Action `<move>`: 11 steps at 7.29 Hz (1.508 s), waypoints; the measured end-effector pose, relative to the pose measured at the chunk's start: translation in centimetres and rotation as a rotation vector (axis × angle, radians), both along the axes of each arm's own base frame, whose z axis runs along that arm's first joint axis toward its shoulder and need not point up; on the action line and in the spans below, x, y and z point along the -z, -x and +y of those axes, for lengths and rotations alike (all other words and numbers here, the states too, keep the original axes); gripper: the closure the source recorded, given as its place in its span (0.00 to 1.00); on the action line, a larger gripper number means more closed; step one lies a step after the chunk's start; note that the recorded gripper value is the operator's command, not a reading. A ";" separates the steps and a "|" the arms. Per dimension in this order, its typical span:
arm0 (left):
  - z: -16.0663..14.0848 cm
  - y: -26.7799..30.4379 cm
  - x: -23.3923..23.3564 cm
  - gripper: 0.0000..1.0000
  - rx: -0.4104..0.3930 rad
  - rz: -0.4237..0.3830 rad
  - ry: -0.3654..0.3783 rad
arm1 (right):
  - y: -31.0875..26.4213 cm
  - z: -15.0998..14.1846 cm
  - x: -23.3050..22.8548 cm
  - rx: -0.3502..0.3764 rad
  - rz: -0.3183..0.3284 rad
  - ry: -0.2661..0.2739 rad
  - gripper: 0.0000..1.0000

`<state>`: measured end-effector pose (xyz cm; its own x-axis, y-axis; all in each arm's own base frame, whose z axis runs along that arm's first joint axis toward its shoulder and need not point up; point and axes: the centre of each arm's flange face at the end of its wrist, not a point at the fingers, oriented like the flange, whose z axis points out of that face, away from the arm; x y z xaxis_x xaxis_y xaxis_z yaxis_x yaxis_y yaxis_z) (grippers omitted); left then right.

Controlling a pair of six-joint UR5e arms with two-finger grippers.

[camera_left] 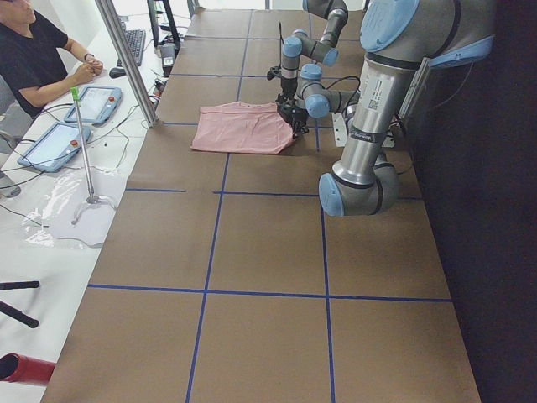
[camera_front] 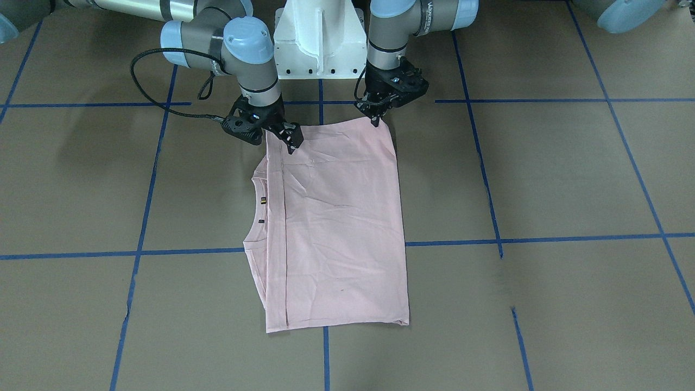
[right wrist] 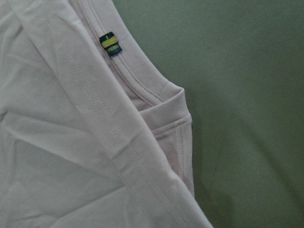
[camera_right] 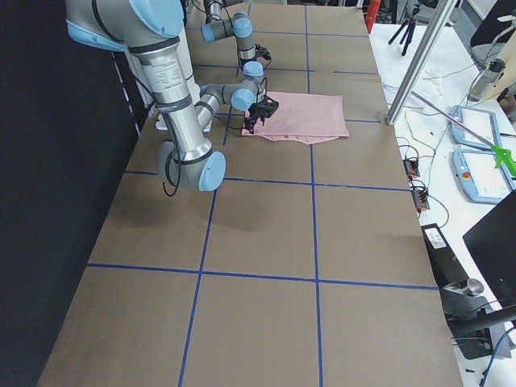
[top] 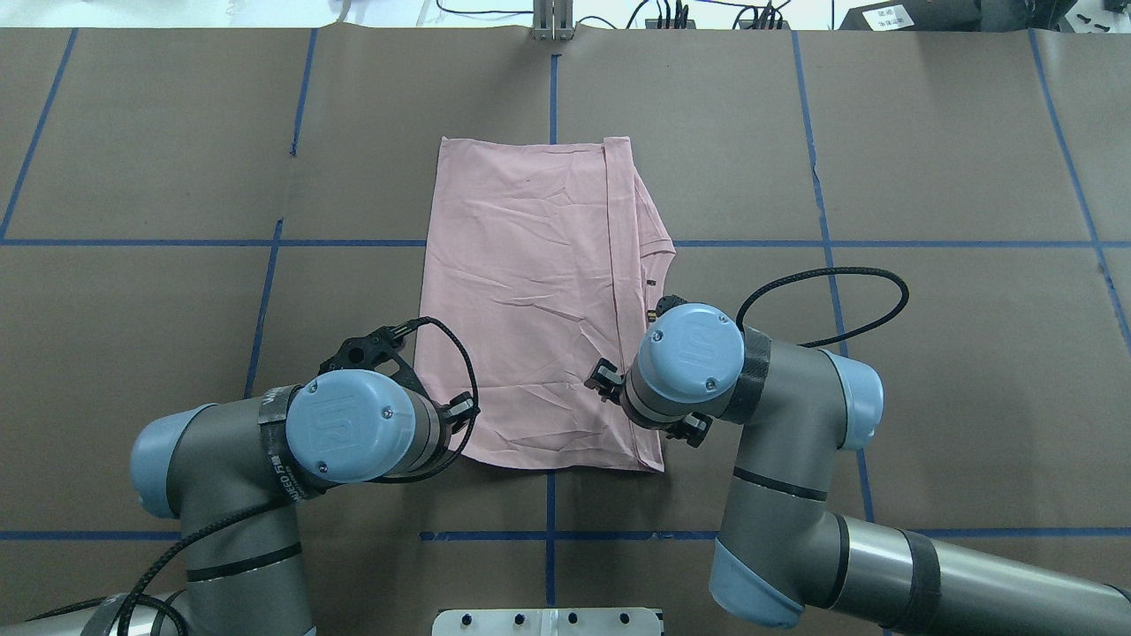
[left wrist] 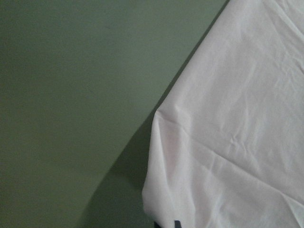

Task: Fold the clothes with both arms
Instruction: 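Lower both grippers onto the shirt's near corners and grasp them, then lift the near edge with both grippers and fold it toward the collar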

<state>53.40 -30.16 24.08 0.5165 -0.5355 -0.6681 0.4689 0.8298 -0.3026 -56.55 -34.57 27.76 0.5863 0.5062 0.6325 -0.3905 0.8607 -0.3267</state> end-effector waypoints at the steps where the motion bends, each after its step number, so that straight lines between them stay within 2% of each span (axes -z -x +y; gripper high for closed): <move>1: 0.0 0.0 0.0 1.00 0.000 -0.001 0.000 | 0.4 0.4 -0.2 0.003 0.004 0.006 0.00; 3: 0.0 0.0 -0.1 1.00 0.000 -0.002 0.001 | 0.9 1.3 -0.4 0.016 0.009 0.009 0.00; 4: 0.0 0.0 -0.1 1.00 0.000 -0.002 0.001 | 1.1 1.7 -0.4 0.023 0.009 0.010 0.04; 5: 0.0 0.0 -0.1 1.00 0.000 -0.002 0.000 | 1.3 2.0 -0.5 0.028 0.010 0.010 0.12; 7: 0.0 0.0 -0.2 1.00 0.000 -0.003 0.000 | 1.5 2.3 -0.5 0.034 0.010 0.009 0.42; 8: 0.1 0.0 -0.2 1.00 -0.001 -0.003 0.000 | 1.5 2.3 -0.5 0.035 0.009 0.008 0.61; 11: 0.1 -0.1 -0.1 1.00 -0.002 -0.002 0.000 | 1.5 2.4 -0.3 0.038 0.005 0.005 0.99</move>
